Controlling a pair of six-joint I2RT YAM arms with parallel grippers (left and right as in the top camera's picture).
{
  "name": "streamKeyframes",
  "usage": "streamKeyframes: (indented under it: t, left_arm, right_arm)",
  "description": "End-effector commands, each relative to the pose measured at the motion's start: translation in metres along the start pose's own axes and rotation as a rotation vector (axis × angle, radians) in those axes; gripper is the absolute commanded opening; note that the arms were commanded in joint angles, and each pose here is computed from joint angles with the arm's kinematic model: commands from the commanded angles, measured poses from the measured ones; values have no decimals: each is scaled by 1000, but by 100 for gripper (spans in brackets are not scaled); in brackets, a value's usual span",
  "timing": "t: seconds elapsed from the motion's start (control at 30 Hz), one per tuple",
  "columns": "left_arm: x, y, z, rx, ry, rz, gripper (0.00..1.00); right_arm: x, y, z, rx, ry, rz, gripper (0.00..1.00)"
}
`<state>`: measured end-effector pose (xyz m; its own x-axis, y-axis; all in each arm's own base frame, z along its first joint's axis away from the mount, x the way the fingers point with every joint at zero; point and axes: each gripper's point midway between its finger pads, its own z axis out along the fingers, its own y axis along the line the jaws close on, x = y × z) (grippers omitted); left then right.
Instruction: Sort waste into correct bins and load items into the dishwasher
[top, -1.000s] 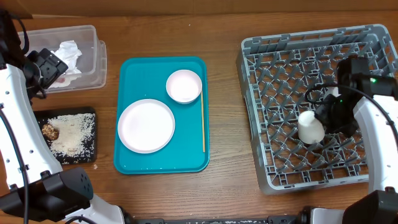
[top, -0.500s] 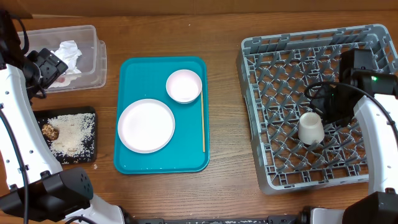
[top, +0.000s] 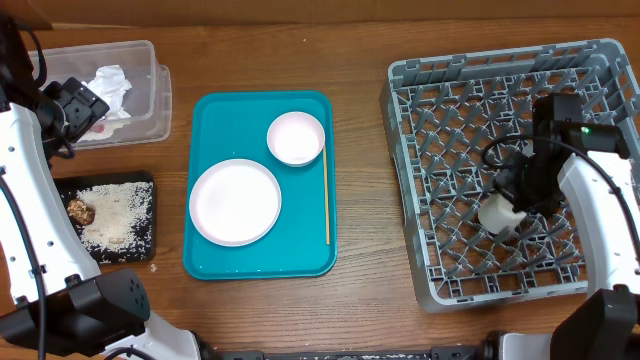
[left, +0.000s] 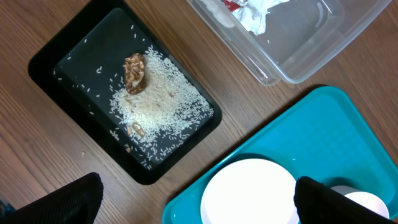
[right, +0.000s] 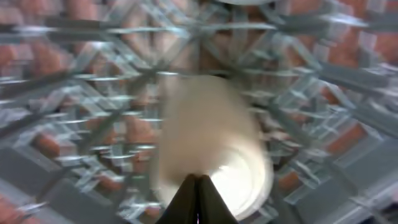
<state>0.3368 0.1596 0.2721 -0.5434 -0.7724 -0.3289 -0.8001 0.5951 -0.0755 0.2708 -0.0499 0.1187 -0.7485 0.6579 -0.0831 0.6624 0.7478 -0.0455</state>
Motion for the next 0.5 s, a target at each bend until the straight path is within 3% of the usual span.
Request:
streamKeyframes:
  t: [0.0,0.2,0.3,0.47]
  left_arm:
    - [2,-1,4,-6,14,-13,100]
    - [2,-1,4,-6,14,-13,100]
    - [2,-1,4,-6,13,-13,100]
    - [2,-1,4,-6,14,-13,100]
  right_arm:
    - [-11,-18,-7,95,-65,61,4]
    - [-17,-17,-46,63,-110,110,4]
    - [-16,2,-67,-52,-115,85,4]
    - [7,92,-111,-524,-95,-286,6]
